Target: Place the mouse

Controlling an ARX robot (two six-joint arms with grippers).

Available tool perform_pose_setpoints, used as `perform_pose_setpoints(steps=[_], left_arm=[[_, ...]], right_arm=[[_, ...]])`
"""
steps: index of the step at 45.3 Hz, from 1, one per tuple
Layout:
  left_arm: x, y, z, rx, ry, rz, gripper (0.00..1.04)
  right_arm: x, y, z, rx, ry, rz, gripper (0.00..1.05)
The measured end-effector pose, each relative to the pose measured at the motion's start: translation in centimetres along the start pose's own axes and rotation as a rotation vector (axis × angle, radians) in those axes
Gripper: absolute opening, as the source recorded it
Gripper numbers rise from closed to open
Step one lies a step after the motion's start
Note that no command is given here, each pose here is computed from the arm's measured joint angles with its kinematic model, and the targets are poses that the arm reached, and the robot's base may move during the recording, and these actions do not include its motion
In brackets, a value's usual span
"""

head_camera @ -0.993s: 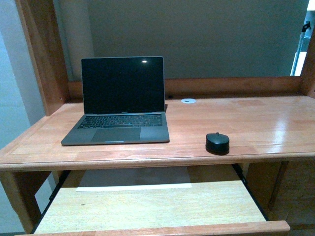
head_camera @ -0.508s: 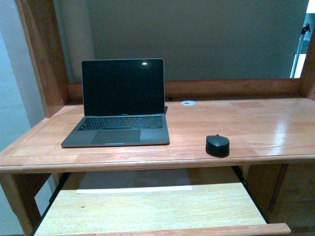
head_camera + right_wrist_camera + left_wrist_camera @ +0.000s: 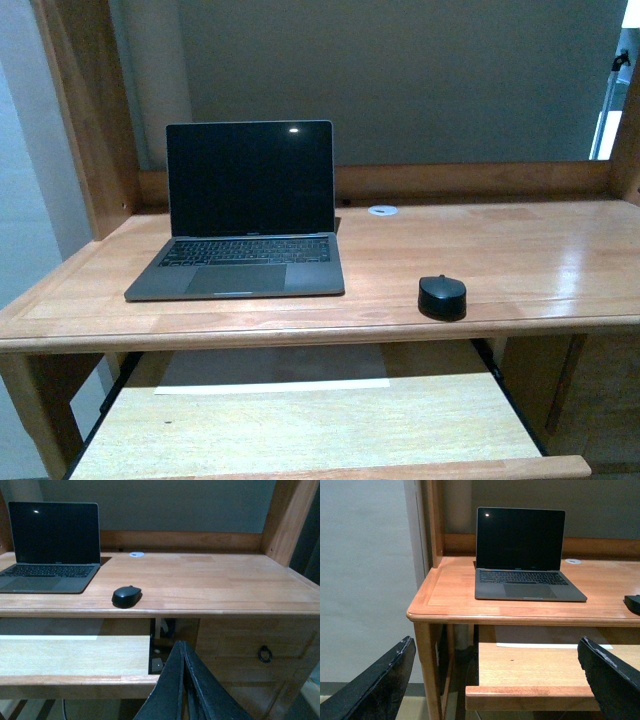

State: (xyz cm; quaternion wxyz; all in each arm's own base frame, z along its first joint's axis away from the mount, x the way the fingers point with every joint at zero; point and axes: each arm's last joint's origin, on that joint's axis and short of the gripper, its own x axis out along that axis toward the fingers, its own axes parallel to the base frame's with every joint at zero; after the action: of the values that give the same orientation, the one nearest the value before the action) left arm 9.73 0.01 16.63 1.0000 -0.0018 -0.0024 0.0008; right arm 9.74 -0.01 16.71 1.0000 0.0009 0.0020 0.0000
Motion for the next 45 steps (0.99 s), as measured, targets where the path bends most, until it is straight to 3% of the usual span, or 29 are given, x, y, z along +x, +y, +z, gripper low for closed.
perform_pose_setpoints(steps=[3,7,22,28,45], left_arm=[[0.0,0.0,-0.02,0.0,0.002,0.0,0.98],[0.0,0.0,-0.01,0.0,0.001,0.0,0.98],[0.0,0.0,-0.01,0.0,0.001,0.0,0.98],[0.0,0.0,-0.01,0.0,0.001,0.0,0.98],[0.0,0.0,-0.01,0.0,0.001,0.0,0.98]], right_arm=[[-0.01,0.0,0.13,-0.003,-0.013,0.0,0.04],[0.0,0.0,0.06,-0.003,-0.006,0.0,0.2],[0.0,0.0,0.07,-0.002,-0.007,0.0,0.64],[0.0,0.0,0.07,-0.002,-0.007,0.0,0.99],[0.0,0.0,0.08,-0.003,-0.007,0.0,0.98]])
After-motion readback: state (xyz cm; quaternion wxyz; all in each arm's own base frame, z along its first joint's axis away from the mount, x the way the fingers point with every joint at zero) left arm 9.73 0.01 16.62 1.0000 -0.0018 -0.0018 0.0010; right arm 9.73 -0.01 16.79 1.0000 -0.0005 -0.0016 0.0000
